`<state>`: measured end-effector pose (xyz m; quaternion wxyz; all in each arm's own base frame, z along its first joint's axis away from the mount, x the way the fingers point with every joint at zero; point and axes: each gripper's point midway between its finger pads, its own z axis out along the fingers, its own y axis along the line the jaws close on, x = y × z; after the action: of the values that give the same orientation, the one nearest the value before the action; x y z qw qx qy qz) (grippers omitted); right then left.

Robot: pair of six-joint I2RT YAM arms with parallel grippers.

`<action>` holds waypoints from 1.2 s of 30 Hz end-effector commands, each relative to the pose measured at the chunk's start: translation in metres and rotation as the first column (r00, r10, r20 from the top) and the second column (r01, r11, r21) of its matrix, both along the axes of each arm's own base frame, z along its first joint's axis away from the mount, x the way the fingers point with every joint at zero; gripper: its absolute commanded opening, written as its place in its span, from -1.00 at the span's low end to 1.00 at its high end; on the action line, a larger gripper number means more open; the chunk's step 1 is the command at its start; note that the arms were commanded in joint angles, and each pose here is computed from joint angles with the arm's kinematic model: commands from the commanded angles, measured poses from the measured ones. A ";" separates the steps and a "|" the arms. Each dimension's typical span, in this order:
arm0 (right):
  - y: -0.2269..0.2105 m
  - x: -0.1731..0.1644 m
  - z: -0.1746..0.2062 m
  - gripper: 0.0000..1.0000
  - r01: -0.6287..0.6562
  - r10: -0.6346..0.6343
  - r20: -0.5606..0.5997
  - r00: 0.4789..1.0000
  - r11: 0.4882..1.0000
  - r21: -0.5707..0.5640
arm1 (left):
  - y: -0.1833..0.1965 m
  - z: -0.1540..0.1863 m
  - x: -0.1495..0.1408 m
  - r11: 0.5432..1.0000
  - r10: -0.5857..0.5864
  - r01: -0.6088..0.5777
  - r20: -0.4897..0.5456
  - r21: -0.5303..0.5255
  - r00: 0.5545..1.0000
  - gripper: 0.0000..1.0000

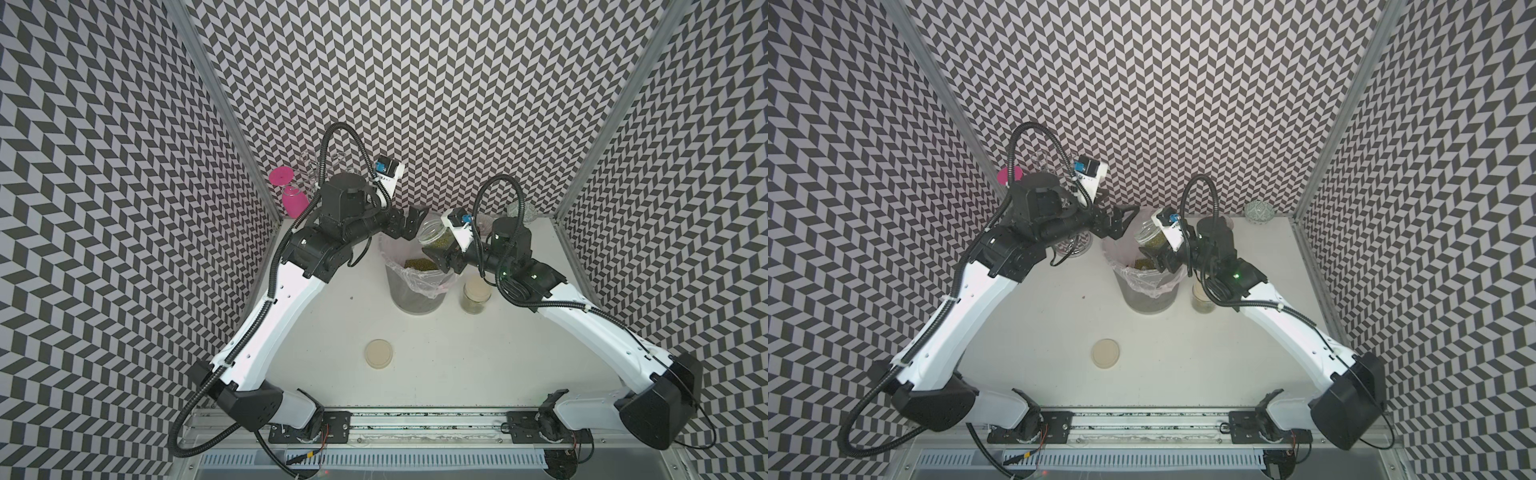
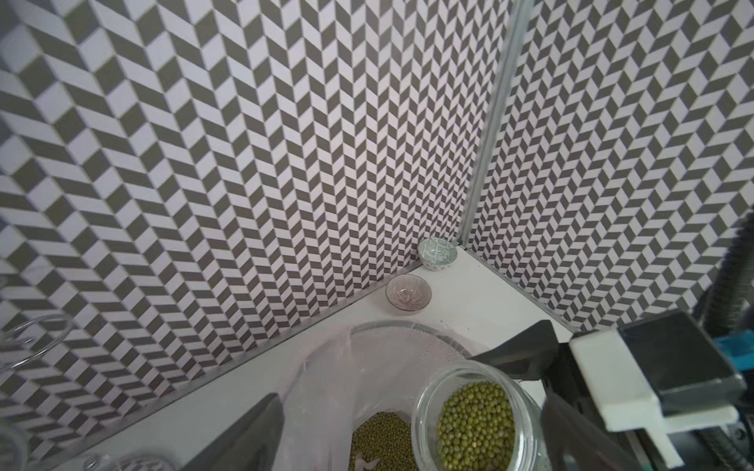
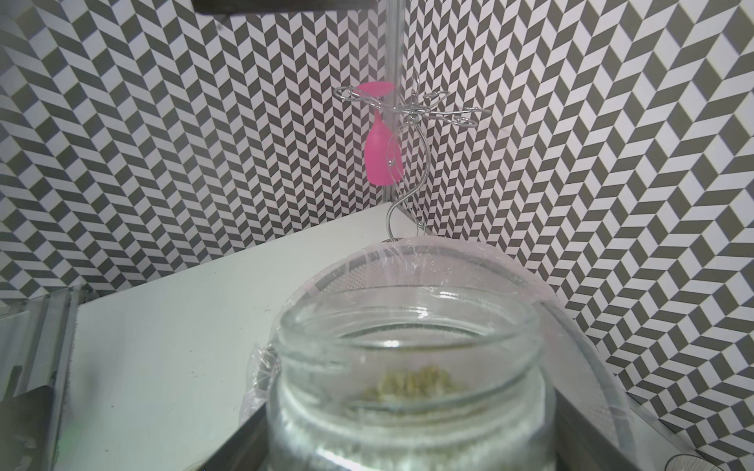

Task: Empty moldy mung beans from jars
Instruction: Pour the moldy mung beans from the jar into the trash bin.

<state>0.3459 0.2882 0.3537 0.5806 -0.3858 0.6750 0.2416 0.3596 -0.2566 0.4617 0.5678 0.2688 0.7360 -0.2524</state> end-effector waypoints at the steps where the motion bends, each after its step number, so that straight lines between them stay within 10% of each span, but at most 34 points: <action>1: 0.005 0.001 0.033 -0.17 -0.077 0.074 0.108 0.991 0.997 0.028 | -0.006 0.006 0.000 0.975 -0.220 0.221 0.026 -0.017 0.975 0.88; 15: 0.010 0.022 0.018 -0.17 -0.161 0.163 0.049 0.985 0.986 -0.036 | -0.007 -0.024 -0.016 0.811 -0.584 0.582 -0.023 -0.062 0.811 0.91; 36: 0.020 0.036 -0.008 -0.17 -0.164 0.167 0.029 0.985 0.982 -0.097 | -0.047 -0.114 -0.002 0.790 -0.601 0.612 -0.254 -0.041 0.758 0.68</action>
<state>0.3774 0.3009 0.3105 0.5000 -0.4601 0.6859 0.2605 0.3560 -0.2976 0.3596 0.3575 0.4645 0.6723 -0.4522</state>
